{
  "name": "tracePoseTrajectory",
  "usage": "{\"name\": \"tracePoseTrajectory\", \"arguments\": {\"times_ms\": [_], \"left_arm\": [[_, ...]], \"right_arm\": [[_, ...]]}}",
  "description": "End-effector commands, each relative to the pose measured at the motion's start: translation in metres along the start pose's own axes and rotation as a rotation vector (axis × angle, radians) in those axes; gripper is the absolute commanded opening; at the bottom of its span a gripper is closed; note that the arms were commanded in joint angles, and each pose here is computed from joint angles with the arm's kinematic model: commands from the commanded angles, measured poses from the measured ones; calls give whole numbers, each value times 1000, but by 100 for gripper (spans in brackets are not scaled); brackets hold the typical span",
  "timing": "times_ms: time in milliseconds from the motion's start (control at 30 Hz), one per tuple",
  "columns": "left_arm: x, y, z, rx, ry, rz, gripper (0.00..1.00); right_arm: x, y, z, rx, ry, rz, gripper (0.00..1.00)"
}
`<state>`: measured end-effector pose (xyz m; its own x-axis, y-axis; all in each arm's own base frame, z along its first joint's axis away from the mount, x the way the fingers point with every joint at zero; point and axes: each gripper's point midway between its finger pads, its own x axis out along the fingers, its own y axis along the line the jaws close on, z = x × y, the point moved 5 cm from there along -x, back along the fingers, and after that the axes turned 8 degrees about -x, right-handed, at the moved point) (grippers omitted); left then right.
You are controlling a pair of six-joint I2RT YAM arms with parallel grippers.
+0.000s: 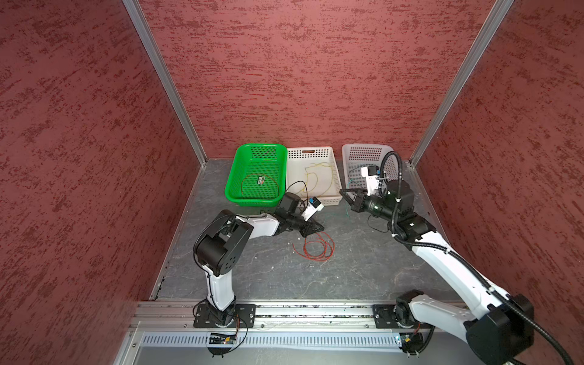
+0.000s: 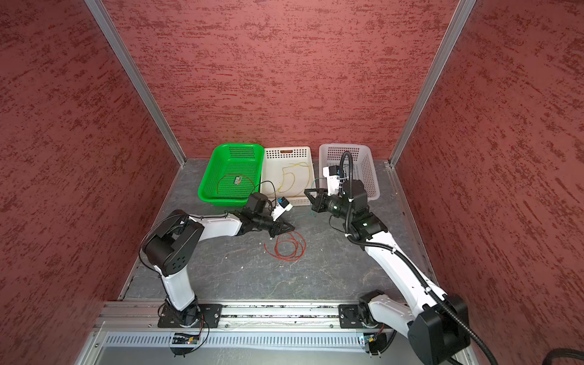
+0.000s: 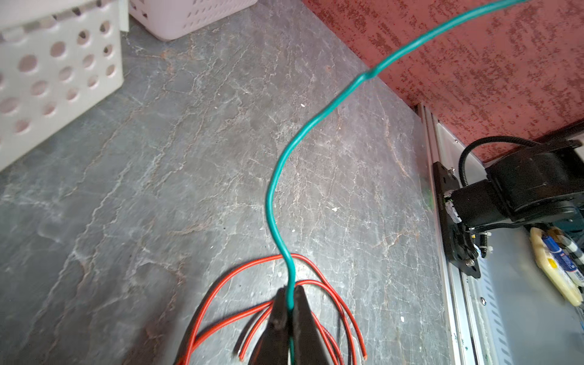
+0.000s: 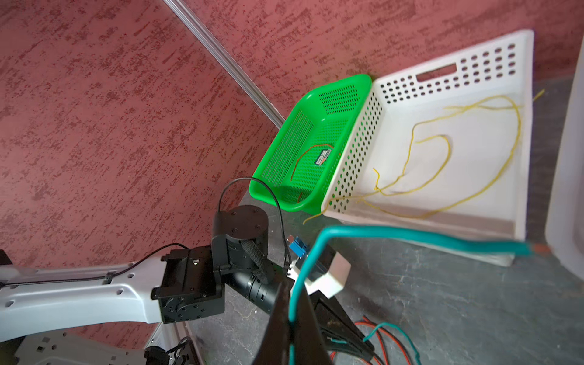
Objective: Untangle and sort cables by color
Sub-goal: Place the cable in the container.
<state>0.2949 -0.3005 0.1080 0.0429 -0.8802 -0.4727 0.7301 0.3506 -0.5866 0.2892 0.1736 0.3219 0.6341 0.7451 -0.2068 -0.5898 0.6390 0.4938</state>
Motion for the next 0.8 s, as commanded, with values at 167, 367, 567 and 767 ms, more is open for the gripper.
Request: {"name": "tracePoseTrajectory", "arguments": {"times_ms": [167, 367, 567, 767], "left_arm": [[-6, -14, -7, 17, -8, -68, 0], [-16, -43, 1, 68, -34, -148, 24], [-38, -74, 8, 134, -57, -155, 43], [-65, -88, 10, 183, -104, -84, 63]], "right_arm": [[-19, 13, 75, -207, -162, -136, 0], [-13, -5, 117, -278, -199, -299, 0], [-2, -33, 143, -296, -226, -411, 0], [16, -97, 159, -267, -180, -541, 0]]}}
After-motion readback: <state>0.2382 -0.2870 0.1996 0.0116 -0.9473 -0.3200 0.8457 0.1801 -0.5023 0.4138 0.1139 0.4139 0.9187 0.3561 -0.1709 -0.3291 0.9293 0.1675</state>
